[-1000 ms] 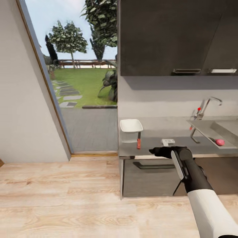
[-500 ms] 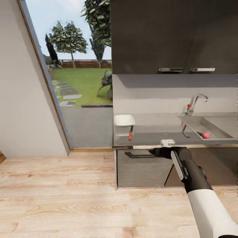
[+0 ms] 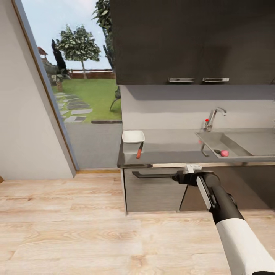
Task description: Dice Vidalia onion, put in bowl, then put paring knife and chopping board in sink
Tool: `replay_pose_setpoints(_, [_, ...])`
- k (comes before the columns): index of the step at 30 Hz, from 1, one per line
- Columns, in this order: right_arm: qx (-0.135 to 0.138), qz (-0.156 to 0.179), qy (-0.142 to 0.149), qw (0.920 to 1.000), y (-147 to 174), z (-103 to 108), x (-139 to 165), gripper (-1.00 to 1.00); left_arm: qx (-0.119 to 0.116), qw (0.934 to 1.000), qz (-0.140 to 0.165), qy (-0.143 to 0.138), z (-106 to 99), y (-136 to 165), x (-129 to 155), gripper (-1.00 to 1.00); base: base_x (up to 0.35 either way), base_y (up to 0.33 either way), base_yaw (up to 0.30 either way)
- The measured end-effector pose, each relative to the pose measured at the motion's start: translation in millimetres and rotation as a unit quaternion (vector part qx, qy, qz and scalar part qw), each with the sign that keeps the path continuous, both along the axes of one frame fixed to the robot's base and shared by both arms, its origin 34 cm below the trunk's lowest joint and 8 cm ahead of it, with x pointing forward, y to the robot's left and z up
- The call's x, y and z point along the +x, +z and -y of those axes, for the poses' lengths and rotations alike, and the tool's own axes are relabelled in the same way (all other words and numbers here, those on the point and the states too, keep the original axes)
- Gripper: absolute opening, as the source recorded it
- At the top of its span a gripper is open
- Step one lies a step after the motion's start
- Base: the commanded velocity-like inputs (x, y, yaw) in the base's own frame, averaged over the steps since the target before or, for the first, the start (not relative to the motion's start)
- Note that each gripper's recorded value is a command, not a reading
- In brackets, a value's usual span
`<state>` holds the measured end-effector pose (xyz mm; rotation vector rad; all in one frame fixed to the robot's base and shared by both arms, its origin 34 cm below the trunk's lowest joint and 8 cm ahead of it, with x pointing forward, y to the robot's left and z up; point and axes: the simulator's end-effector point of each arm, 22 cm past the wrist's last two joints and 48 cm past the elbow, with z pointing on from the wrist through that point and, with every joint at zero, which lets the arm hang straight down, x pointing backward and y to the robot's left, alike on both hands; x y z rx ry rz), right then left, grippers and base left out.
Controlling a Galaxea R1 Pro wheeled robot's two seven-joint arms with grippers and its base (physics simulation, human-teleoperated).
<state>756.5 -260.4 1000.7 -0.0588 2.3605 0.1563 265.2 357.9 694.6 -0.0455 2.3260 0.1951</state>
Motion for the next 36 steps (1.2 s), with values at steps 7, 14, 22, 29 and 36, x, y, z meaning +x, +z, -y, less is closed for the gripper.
replay_pose_setpoints(7, [-0.002, -0.01, -0.002, 0.9999, -37.1, 4.9, -2.6, 1.0, -0.002, 1.0, 0.0, 0.001, 3.0, -0.5, -0.2, 1.0, -0.003, -0.323, 0.0])
replay_pose_setpoints(14, [-0.004, -0.02, -0.004, 0.9998, -90.4, 9.9, -13.5, 1.0, -0.004, 1.0, 0.0, 0.001, 4.9, -0.8, -0.4, 1.0, 0.011, -0.324, 0.0])
replay_pose_setpoints(22, [-0.008, -0.028, -0.007, 0.9996, -167.6, 19.1, -48.9, 1.0, -0.004, 1.0, -0.001, 0.001, 5.1, -1.2, -0.9, 1.0, 0.076, -0.322, 0.0])
replay_pose_setpoints(29, [-0.01, -0.024, -0.006, 0.9996, -217.9, 20.9, -91.1, 1.0, -0.004, 1.0, -0.001, 0.001, 5.1, -1.0, -0.5, 1.0, 0.087, -0.322, 0.0])
replay_pose_setpoints(36, [-0.012, 0.012, -0.003, 0.9998, -233.7, 20.1, -114.5, 1.0, -0.003, 1.0, 0.0, 0.002, 4.9, -0.9, -0.4, 1.0, 0.088, -0.322, 0.0])
